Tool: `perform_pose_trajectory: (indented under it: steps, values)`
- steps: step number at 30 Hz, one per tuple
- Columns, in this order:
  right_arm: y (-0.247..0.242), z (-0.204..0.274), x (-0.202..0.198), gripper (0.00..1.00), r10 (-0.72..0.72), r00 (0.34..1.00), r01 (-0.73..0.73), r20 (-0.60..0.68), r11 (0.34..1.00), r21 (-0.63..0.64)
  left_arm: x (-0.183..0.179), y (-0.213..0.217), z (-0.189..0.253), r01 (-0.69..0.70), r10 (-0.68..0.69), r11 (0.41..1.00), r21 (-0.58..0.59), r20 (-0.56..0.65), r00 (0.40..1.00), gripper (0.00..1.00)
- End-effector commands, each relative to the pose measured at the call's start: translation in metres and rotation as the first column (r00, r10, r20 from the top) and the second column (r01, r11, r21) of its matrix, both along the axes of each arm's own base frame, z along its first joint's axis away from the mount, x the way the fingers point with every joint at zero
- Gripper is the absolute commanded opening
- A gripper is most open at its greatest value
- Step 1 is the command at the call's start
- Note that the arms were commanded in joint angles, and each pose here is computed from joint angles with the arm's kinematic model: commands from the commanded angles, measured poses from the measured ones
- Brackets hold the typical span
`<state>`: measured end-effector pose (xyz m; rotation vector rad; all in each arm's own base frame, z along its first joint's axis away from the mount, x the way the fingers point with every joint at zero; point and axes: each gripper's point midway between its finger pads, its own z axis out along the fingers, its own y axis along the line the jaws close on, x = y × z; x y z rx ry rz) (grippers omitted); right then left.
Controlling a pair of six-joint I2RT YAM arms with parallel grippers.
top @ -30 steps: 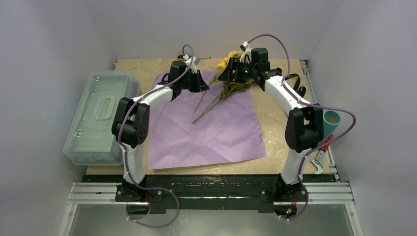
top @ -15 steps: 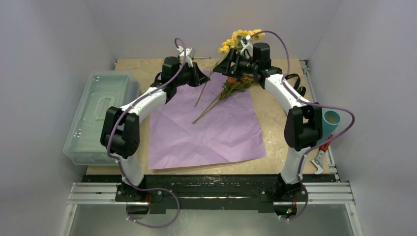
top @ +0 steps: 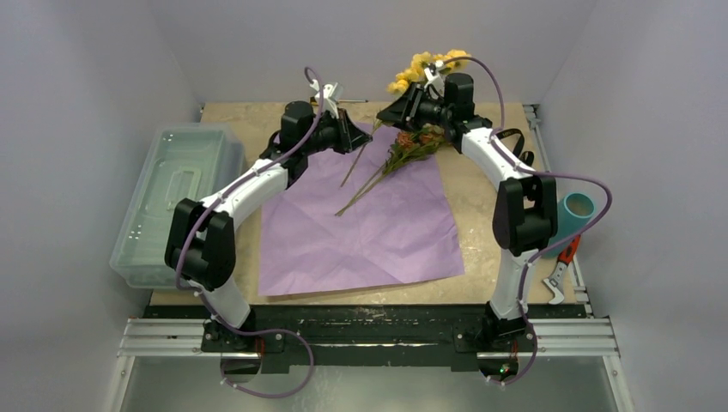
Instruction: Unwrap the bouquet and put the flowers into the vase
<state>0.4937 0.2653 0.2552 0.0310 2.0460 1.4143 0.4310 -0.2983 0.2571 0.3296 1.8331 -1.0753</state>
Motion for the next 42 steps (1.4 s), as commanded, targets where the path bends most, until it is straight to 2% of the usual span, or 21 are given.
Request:
perform_pose_trajectory:
  steps: [1,6,7,11,14,16,22,29,36,42]
  values:
    - [0.003,0.039,0.0,0.37,0.02,0.995,-0.026,0.093,0.998,0.063,-0.017,-0.007,0.029,0.056,-0.054,0.998,-0.023,0.099,0.994,0.0]
    - [0.001,0.046,-0.003,0.0,0.04,0.992,-0.049,0.124,0.996,0.073,-0.029,-0.01,0.02,0.119,-0.123,0.992,0.036,0.115,0.986,0.0]
    - [0.001,0.047,-0.005,0.0,0.047,0.99,-0.058,0.133,0.995,0.076,-0.03,-0.01,0.018,0.131,-0.136,0.99,0.05,0.114,0.984,0.01]
    - [0.003,0.057,-0.02,0.0,0.11,0.979,-0.132,0.173,0.983,0.124,-0.042,-0.012,0.019,0.21,-0.219,0.974,0.091,0.11,0.969,0.37]
    - [0.004,0.065,-0.032,0.0,0.154,0.969,-0.187,0.191,0.968,0.167,-0.048,-0.011,0.024,0.239,-0.245,0.969,0.069,0.098,0.965,0.49]
    - [0.005,0.067,-0.039,0.0,0.179,0.964,-0.217,0.198,0.958,0.187,-0.049,-0.008,0.027,0.239,-0.242,0.97,0.041,0.092,0.966,0.52]
    - [0.006,0.074,-0.053,0.0,0.231,0.949,-0.275,0.214,0.94,0.204,-0.042,-0.003,0.032,0.271,-0.268,0.962,-0.035,0.065,0.961,0.51]
    - [0.005,0.08,-0.054,0.0,0.216,0.949,-0.265,0.228,0.941,0.209,-0.036,-0.01,0.029,0.277,-0.276,0.958,-0.078,0.017,0.961,0.4]
    - [0.005,0.083,-0.056,0.0,0.216,0.948,-0.267,0.234,0.94,0.212,-0.039,-0.017,0.026,0.298,-0.301,0.948,-0.107,-0.006,0.954,0.4]
    - [0.006,0.084,-0.063,0.0,0.227,0.944,-0.279,0.238,0.936,0.213,-0.037,-0.021,0.031,0.29,-0.296,0.943,-0.162,-0.019,0.955,0.32]
